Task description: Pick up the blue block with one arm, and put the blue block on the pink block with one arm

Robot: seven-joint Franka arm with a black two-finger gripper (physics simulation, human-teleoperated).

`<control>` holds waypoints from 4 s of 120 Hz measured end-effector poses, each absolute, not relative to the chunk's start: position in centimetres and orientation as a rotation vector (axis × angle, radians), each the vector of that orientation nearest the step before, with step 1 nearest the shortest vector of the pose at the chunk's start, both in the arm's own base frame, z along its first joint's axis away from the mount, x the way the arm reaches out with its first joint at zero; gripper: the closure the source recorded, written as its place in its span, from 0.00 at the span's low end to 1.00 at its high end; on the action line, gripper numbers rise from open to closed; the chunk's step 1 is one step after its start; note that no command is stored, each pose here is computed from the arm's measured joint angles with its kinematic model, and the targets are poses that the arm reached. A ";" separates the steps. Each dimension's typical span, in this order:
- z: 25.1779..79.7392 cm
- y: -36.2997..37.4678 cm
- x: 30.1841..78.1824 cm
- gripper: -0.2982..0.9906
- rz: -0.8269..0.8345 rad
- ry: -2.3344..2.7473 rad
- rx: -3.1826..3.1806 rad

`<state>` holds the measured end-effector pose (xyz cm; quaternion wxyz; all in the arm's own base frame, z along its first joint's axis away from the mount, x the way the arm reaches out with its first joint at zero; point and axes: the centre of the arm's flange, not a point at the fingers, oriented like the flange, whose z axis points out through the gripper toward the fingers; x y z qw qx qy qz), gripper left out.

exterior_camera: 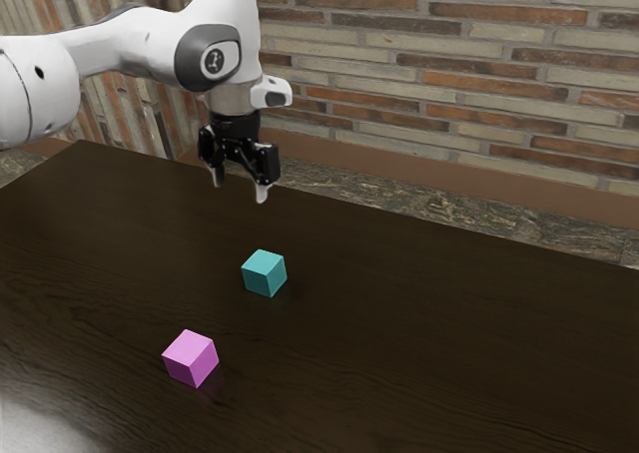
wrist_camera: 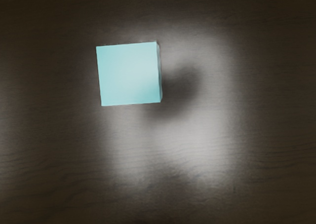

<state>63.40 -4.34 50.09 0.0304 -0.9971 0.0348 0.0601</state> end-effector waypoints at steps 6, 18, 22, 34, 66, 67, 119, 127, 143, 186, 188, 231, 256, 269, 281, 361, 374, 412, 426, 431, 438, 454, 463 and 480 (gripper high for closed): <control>48.7 -4.2 64.2 0.23 0.178 0.102 -3.078; 45.4 -3.7 66.2 0.23 0.179 0.096 -3.086; 44.4 -3.5 67.0 0.23 0.172 0.095 -3.090; 41.4 -3.5 69.3 0.23 0.158 0.105 -3.099; 36.3 -1.0 71.4 0.23 0.138 0.096 -3.120; 36.2 -0.9 71.4 0.23 0.138 0.097 -3.121; 30.1 0.7 71.8 0.23 0.191 0.136 -3.157; 29.4 0.9 71.8 0.23 0.195 0.138 -3.162; 28.3 1.2 71.8 0.23 0.205 0.144 -3.170; 26.2 1.2 71.5 0.23 0.207 0.192 -3.176; 26.1 1.1 71.5 0.23 0.207 0.198 -3.175; 25.2 1.2 69.8 0.23 0.149 0.243 -3.173; 24.6 1.3 69.6 0.23 0.109 0.245 -3.180; 24.3 1.5 69.4 0.23 0.094 0.246 -3.181; 24.4 1.4 69.5 0.23 0.077 0.251 -3.180; 25.1 1.4 69.7 0.41 0.046 0.270 -3.174; 25.2 1.3 69.7 0.41 0.043 0.275 -3.170; 29.0 0.9 68.6 0.44 -0.006 0.286 -3.162; 30.4 0.7 67.3 0.45 -0.006 0.276 -3.162; 31.1 0.7 66.7 0.46 -0.005 0.266 -3.162; 32.0 0.6 65.6 0.47 0.004 0.250 -3.163; 32.0 0.8 63.0 0.48 0.071 0.197 -3.166; 32.2 1.0 61.6 0.48 0.097 0.160 -3.164; 33.1 1.7 58.9 0.49 0.122 0.097 -3.159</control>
